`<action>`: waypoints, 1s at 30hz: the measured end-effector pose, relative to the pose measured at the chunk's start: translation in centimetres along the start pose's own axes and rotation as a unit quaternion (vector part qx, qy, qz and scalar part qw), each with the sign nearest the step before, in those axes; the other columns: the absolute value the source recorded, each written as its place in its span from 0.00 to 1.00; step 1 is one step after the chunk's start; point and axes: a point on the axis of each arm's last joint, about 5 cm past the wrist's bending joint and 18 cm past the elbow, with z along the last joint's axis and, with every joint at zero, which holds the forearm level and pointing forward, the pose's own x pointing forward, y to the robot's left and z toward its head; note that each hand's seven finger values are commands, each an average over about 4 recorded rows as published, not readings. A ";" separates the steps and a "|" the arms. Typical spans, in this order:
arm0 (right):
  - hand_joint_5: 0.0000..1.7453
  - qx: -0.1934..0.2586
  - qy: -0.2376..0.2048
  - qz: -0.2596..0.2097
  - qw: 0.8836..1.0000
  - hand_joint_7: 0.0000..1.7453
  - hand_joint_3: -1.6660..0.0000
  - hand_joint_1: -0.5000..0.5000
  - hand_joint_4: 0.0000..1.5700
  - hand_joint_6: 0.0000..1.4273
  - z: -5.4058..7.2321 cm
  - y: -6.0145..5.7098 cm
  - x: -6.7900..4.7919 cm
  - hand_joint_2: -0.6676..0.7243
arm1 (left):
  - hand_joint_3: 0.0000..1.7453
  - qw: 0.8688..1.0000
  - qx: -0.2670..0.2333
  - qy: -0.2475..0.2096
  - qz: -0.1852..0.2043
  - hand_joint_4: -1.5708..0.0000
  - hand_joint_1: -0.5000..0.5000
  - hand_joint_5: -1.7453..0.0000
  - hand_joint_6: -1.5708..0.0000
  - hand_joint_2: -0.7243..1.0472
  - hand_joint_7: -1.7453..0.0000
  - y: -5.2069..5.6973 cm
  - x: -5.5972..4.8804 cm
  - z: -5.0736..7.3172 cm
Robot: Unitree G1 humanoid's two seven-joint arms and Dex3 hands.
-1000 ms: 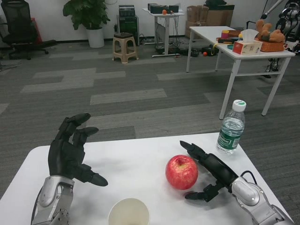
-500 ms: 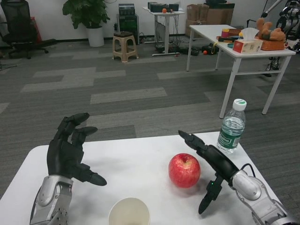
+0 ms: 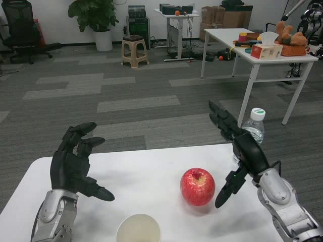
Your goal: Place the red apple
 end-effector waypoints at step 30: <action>0.00 0.072 -0.153 -0.094 0.981 0.08 0.95 0.00 0.20 0.00 4.6 0.0 1.2 0.62 | 0.05 0.995 0.020 -0.101 -0.010 1.00 0.04 0.12 0.80 0.20 0.44 0.2 1.3 3.2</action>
